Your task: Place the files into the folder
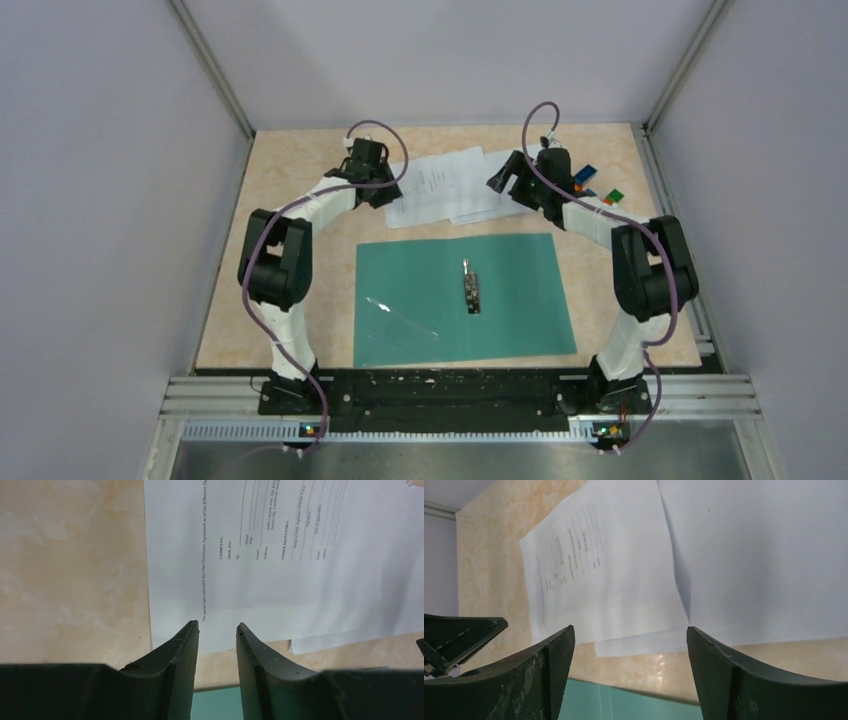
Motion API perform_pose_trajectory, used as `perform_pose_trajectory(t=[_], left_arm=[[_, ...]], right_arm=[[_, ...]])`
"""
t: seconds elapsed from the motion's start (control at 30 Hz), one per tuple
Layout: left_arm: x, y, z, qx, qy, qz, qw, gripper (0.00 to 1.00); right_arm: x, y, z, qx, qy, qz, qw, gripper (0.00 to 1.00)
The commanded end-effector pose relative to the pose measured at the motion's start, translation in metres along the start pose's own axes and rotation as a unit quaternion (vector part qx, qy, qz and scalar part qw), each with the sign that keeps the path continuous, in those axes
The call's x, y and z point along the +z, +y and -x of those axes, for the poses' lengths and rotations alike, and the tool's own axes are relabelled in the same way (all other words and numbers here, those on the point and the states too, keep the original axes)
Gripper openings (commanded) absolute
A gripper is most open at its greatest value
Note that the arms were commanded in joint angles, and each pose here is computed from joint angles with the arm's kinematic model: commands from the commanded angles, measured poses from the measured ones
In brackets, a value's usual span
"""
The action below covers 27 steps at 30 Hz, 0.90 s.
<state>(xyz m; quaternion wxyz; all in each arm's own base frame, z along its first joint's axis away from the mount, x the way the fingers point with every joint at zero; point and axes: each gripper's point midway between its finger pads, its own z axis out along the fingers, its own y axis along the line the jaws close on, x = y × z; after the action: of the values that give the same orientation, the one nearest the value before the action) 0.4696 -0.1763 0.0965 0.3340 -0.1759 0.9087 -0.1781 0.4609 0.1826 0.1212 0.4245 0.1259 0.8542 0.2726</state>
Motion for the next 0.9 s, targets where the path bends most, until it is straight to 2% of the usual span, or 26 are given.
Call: perform_pose_trajectory(t=[0.0, 0.3, 0.57, 0.87], left_arm=[[0.016, -0.007, 0.017, 0.007, 0.002, -0.015, 1.0, 0.37], [0.042, 0.033, -0.002, 0.005, 0.03, 0.059, 0.998, 0.15], [0.053, 0.049, -0.018, 0.004, 0.052, 0.082, 0.995, 0.03], [0.056, 0.05, -0.022, -0.001, 0.058, 0.082, 0.995, 0.0]], right_arm=[[0.024, 0.007, 0.032, 0.015, -0.018, 0.073, 0.997, 0.81], [0.075, -0.004, 0.029, 0.005, 0.006, 0.087, 0.996, 0.83], [0.085, -0.009, 0.012, 0.019, 0.034, 0.094, 0.995, 0.82], [0.073, 0.016, -0.004, 0.055, 0.068, 0.16, 0.983, 0.8]])
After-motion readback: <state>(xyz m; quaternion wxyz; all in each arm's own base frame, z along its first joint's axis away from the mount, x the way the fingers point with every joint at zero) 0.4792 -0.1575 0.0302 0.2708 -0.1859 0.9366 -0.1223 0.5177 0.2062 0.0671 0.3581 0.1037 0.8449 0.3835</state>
